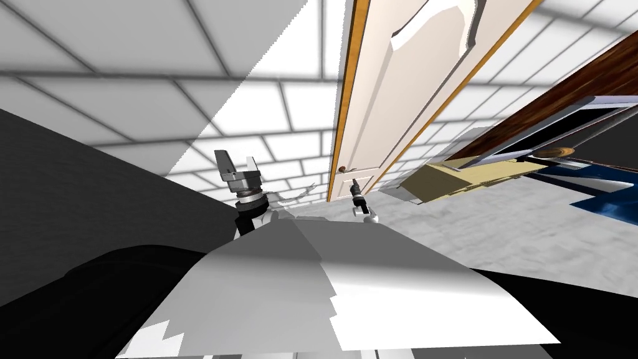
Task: Pull the door open
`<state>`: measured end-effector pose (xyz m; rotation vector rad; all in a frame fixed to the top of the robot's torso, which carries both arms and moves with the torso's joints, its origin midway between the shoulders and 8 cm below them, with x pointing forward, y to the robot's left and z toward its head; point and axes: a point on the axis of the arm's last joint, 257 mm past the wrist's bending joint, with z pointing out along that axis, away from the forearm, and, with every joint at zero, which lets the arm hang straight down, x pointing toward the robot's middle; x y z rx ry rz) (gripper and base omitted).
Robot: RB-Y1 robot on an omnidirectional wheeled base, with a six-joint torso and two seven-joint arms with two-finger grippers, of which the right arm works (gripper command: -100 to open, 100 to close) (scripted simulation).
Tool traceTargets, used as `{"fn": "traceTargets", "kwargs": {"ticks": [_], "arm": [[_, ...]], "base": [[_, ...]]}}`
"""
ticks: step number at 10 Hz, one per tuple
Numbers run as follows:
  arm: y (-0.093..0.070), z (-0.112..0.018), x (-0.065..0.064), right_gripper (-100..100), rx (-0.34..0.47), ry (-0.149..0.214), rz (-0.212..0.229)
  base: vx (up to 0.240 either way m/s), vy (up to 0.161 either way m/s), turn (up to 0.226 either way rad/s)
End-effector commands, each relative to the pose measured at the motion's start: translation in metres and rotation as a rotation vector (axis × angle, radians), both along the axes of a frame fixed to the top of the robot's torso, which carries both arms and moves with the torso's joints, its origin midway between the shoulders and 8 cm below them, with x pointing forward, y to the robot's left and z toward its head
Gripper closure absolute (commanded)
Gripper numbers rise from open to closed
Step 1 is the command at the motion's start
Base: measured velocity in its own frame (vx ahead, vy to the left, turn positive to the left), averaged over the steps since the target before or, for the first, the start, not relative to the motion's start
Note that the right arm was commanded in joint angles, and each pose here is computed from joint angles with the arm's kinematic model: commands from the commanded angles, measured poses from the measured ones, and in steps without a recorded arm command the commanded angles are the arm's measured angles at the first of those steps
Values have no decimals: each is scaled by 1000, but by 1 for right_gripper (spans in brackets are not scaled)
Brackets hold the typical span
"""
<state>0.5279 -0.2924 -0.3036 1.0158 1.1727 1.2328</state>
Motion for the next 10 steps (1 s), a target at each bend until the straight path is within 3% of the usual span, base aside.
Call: {"fn": "traceTargets", "kwargs": {"ticks": [1, 10], "arm": [[-2, -7, 3, -100, -1, 19, 2], [-10, -34, 10, -100, -7, 91, 7]], "base": [[22, -116, 134], [15, -82, 113]]}}
